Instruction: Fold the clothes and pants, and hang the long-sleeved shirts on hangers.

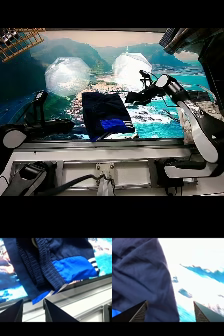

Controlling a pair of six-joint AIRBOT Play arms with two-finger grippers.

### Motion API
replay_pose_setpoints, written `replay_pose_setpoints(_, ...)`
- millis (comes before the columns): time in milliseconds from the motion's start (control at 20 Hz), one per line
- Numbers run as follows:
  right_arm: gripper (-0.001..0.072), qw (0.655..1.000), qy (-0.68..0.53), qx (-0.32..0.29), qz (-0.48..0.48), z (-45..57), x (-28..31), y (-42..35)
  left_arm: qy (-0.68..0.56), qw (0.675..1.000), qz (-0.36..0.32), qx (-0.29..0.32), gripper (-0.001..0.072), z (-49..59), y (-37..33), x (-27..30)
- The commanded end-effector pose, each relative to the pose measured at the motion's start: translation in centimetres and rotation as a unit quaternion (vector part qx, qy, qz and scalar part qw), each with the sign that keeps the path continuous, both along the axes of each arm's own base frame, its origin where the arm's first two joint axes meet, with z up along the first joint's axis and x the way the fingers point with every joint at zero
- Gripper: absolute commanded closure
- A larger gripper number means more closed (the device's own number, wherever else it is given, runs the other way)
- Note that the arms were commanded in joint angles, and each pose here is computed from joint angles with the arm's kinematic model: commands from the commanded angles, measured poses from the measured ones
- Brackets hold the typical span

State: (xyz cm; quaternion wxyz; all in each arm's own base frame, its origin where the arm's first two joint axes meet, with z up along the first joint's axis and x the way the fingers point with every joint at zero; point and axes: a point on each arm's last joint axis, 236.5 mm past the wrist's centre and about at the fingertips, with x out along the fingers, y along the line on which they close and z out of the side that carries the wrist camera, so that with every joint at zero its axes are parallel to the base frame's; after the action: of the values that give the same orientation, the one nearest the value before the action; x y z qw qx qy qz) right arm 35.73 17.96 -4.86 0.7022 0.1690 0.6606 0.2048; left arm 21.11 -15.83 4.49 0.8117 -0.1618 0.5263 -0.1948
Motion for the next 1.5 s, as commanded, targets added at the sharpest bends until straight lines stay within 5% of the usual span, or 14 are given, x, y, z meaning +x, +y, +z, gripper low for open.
replay_pose_setpoints(0,0.0070,0.998,0.010,0.055,0.029,-1.4,0.0,2.1,-0.001,1.000,0.001,0.000,0.0428,0.0,0.0,0.1)
replay_pose_setpoints(300,0.0108,0.997,0.026,0.050,0.061,-3.5,-1.3,4.3,-0.001,1.000,0.001,0.000,0.0428,0.0,0.0,0.1)
replay_pose_setpoints(700,0.0670,0.995,0.017,0.039,0.090,-4.9,-2.4,7.4,-0.001,1.000,0.001,0.000,0.0428,0.0,0.0,0.1)
replay_pose_setpoints(1450,0.0667,0.996,-0.074,-0.006,-0.056,2.2,3.9,-4.5,-0.001,1.000,0.001,0.000,0.0428,0.0,0.0,0.1)
